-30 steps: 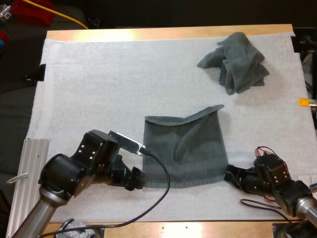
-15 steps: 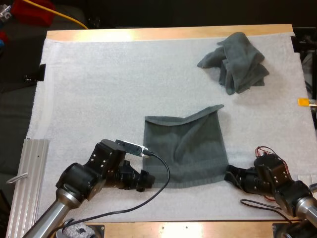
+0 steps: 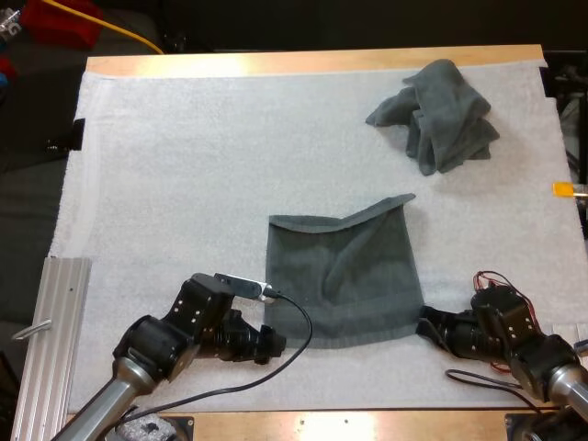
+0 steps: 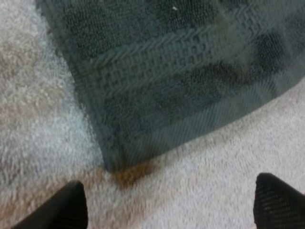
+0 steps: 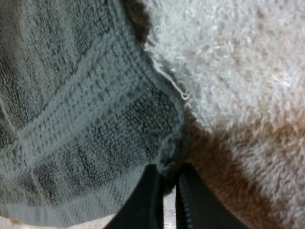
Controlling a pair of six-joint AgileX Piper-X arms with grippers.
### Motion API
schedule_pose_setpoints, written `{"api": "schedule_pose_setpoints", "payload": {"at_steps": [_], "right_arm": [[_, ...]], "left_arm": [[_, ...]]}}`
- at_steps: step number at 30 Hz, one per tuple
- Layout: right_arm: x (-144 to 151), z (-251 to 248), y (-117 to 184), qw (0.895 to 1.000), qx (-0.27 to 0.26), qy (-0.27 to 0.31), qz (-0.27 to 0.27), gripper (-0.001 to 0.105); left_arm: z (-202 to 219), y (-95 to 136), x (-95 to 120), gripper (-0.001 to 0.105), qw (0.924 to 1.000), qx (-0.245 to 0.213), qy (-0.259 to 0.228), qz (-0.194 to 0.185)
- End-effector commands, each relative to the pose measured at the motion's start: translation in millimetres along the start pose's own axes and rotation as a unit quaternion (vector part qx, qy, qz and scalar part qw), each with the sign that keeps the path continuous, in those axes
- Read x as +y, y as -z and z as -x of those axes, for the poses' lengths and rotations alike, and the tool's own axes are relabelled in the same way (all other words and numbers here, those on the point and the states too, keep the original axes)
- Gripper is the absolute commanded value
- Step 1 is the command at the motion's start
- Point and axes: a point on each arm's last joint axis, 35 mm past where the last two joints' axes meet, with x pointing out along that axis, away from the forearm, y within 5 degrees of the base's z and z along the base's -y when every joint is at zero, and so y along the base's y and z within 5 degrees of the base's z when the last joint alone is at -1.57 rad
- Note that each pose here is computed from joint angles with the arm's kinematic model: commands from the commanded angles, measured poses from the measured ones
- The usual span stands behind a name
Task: Pick towel from pile, fold and stack
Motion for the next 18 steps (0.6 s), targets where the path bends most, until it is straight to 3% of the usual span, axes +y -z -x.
{"api": "schedule_pose_setpoints", "payload": {"at_steps": [1,18], "right_arm": [[-2,0,1,1.000,0.007,0.006,-0.002,0.001],[-2,0,1,1.000,0.009,0.003,0.001,0.001]], "left_arm": [[-2,-2,0,0.069,0.9999,-0.007,0.007,0.009],[-61,-14,14,0.069,0.9950,0.086,0.000,0.051]]}}
